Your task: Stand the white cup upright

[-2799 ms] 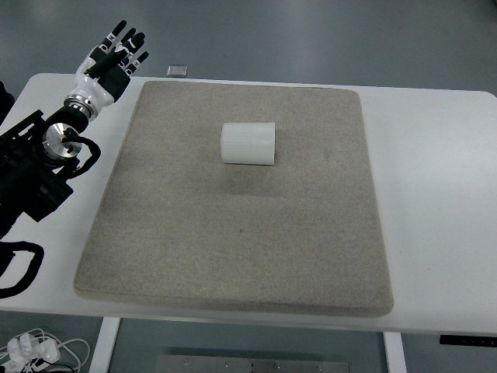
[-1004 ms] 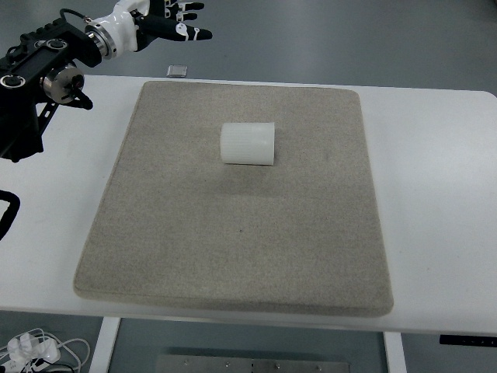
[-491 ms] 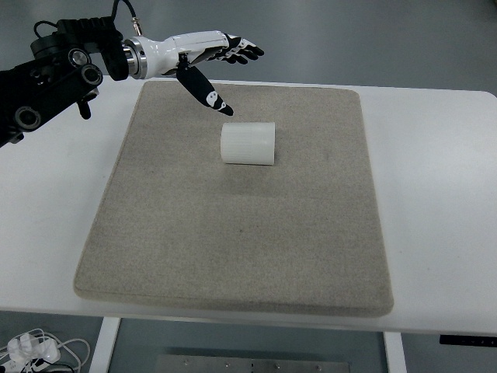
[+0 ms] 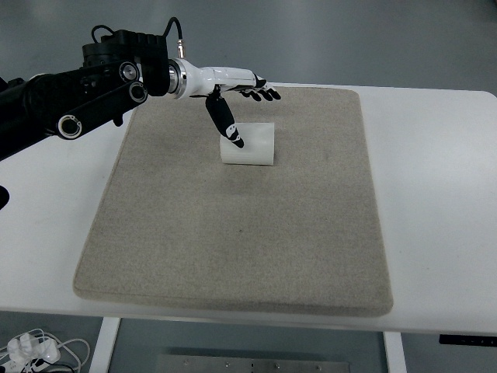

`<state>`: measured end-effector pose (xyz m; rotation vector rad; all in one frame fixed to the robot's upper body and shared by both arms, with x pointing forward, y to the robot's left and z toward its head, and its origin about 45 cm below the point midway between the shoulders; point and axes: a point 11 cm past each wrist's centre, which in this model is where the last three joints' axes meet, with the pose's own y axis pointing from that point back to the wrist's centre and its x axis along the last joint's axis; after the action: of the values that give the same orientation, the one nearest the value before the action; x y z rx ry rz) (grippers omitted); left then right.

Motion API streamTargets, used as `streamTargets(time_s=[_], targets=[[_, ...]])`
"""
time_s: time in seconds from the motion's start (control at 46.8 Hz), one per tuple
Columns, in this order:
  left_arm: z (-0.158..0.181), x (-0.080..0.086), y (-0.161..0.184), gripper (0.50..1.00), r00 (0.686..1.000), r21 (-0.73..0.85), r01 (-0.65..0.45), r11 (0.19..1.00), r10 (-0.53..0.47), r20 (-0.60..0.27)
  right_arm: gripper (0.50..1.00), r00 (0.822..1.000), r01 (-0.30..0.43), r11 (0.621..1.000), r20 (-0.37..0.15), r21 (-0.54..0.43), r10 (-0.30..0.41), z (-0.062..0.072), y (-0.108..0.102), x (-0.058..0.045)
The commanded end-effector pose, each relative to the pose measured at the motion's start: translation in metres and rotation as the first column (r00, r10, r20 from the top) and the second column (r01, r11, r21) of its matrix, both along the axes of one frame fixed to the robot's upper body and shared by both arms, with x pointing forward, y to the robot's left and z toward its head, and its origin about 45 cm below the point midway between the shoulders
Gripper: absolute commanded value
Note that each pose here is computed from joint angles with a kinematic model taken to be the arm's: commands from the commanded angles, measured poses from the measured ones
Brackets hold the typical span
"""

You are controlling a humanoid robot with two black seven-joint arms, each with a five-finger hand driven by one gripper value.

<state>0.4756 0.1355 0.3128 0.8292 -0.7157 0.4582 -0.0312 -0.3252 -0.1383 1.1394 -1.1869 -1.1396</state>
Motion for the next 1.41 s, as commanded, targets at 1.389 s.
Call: streamTargets(time_s=[1.389], targets=[[-0.053, 0.006, -0.032, 0.999, 0.999, 0.211, -0.022, 0.977, 0.026, -0.018, 0.952, 1.000, 0.000, 1.000, 0.001, 0.000, 0.000, 0.000, 0.000, 0.000]])
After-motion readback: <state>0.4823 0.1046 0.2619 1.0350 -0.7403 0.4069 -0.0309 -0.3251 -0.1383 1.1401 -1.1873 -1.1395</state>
